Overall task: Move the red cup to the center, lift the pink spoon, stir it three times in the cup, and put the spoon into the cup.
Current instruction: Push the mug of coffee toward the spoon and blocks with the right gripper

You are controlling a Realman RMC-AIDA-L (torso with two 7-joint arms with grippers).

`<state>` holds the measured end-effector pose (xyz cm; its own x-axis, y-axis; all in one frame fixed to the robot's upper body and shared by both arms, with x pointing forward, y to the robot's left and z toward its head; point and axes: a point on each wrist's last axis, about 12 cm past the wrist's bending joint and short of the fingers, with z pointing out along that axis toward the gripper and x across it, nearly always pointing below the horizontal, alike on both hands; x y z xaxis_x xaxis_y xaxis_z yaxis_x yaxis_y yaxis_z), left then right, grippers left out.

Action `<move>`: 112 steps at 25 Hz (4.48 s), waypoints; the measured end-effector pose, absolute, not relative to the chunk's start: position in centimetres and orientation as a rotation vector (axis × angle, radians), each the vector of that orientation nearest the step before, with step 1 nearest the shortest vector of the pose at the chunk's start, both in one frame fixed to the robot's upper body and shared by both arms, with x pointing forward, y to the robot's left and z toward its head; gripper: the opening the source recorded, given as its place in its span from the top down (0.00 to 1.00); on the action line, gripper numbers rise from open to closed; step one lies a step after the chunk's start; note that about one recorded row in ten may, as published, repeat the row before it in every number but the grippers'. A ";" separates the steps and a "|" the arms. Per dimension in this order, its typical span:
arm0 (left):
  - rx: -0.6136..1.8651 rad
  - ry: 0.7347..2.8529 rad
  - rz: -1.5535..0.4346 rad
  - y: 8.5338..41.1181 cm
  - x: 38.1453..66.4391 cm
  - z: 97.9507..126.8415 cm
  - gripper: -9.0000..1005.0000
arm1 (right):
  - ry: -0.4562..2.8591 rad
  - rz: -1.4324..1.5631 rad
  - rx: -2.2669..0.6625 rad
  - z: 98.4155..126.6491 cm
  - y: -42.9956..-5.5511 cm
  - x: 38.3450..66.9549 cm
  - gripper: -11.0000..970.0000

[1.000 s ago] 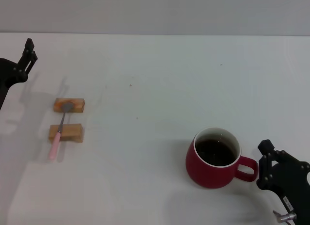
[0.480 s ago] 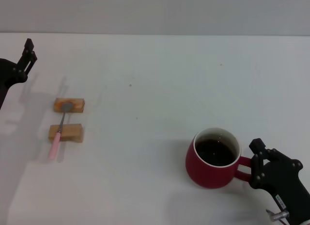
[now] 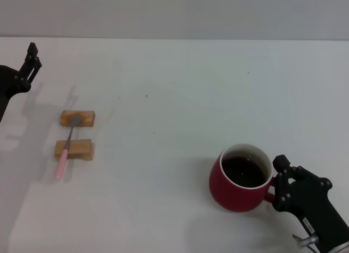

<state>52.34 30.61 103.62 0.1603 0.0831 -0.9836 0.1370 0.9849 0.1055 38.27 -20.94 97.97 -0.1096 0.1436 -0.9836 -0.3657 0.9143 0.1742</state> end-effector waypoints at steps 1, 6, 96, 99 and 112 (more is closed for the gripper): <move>0.185 1.412 -0.039 30.6 52.3 103.6 0.19 | 1.628 0.437 -0.173 98.0 -20.9 38.3 0.99; 0.185 1.411 -0.039 30.6 52.4 103.6 0.19 | 1.634 0.451 -0.169 97.9 -20.8 38.5 0.99; 0.190 1.435 -0.037 30.5 52.9 103.5 0.19 | 1.401 0.381 -0.334 100.3 -19.4 36.4 0.99; 0.191 1.435 -0.038 30.4 53.0 103.6 0.19 | 1.362 0.420 -0.389 100.6 -18.6 36.7 0.99; 0.204 1.433 -0.046 30.0 53.6 103.8 0.19 | 1.302 0.548 -0.567 100.9 -16.8 37.3 0.99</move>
